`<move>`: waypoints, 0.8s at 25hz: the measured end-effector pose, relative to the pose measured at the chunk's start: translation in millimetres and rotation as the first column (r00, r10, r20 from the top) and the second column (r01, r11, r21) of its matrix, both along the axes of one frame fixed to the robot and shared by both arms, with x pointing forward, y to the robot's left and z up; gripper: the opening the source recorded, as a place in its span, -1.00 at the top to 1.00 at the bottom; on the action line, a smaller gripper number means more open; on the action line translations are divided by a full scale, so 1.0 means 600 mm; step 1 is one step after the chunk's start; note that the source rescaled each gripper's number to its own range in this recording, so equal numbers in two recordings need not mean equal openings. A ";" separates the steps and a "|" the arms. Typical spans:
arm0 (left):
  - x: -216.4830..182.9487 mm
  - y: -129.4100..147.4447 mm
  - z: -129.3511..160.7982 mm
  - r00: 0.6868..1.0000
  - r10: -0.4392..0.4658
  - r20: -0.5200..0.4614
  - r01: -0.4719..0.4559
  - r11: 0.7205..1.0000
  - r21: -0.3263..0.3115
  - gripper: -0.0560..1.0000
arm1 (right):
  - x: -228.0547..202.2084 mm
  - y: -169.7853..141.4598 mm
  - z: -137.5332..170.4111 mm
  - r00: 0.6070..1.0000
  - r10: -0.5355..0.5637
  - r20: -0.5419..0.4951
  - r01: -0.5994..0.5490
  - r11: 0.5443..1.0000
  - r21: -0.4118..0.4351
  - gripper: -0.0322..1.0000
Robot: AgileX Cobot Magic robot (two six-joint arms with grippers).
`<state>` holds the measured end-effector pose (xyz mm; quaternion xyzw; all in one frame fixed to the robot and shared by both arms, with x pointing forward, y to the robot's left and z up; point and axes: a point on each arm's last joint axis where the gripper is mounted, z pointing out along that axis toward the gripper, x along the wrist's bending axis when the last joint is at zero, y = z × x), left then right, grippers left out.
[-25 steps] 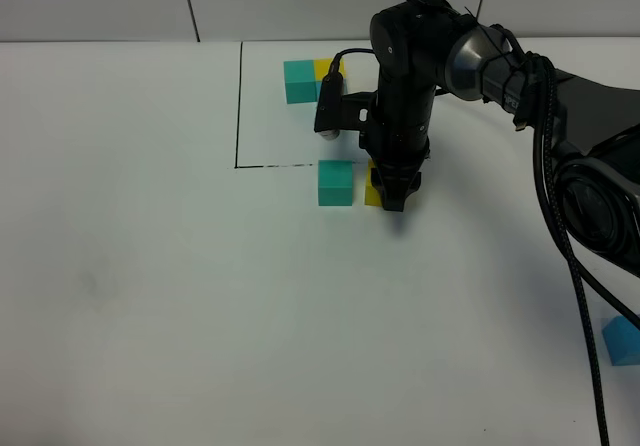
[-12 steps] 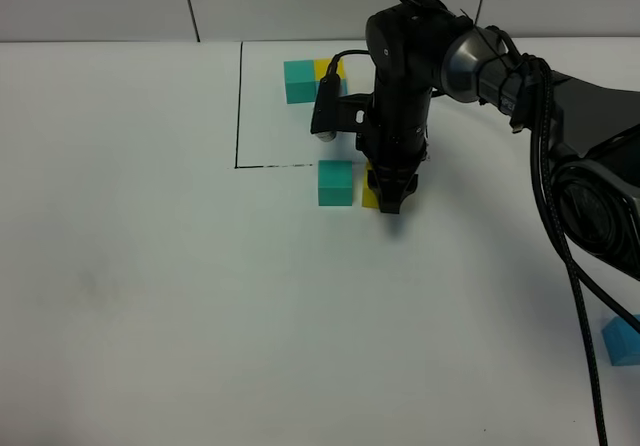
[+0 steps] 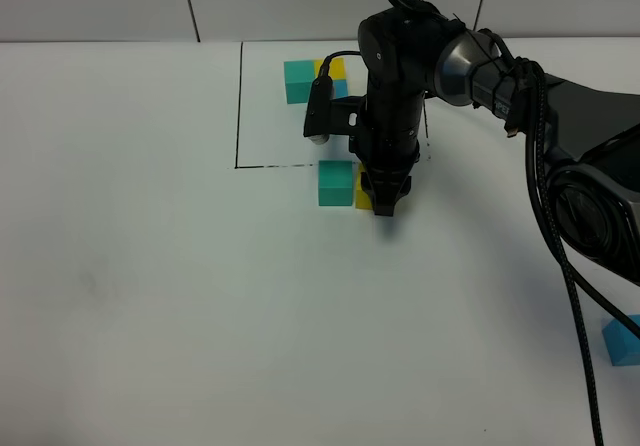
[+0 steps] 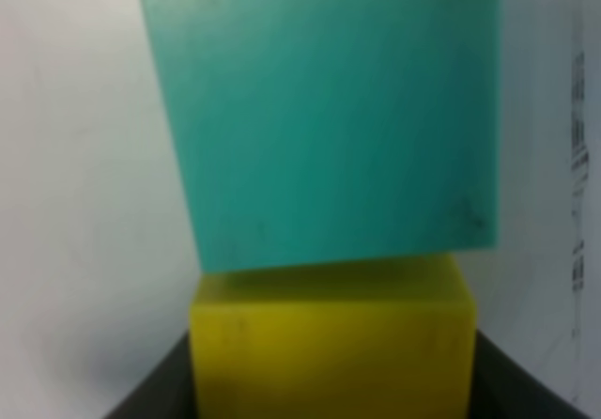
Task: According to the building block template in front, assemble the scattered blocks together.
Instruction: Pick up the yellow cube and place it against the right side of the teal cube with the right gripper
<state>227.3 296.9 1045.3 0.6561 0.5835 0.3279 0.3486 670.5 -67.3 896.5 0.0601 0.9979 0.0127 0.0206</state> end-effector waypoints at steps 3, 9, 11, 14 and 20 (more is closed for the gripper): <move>0.000 0.000 0.000 1.000 0.000 0.000 0.000 1.000 0.000 -0.66 | 0.001 0.000 0.000 1.000 0.000 0.004 0.000 1.000 0.002 0.94; 0.000 0.000 0.000 1.000 0.000 0.000 0.000 1.000 0.000 -0.66 | 0.001 0.001 -0.001 1.000 0.004 0.006 -0.004 1.000 0.003 0.94; 0.000 0.000 0.000 1.000 0.000 0.000 0.000 1.000 0.000 -0.66 | 0.001 0.001 -0.001 1.000 0.007 0.006 -0.007 1.000 0.003 0.94; 0.000 0.000 0.000 1.000 0.000 0.000 0.000 1.000 0.000 -0.66 | 0.001 0.001 -0.001 1.000 0.011 0.008 -0.011 1.000 0.003 0.94; 0.000 0.000 0.000 1.000 0.000 0.000 0.000 1.000 0.000 -0.66 | 0.002 0.002 -0.001 1.000 0.014 0.010 -0.014 1.000 0.010 0.94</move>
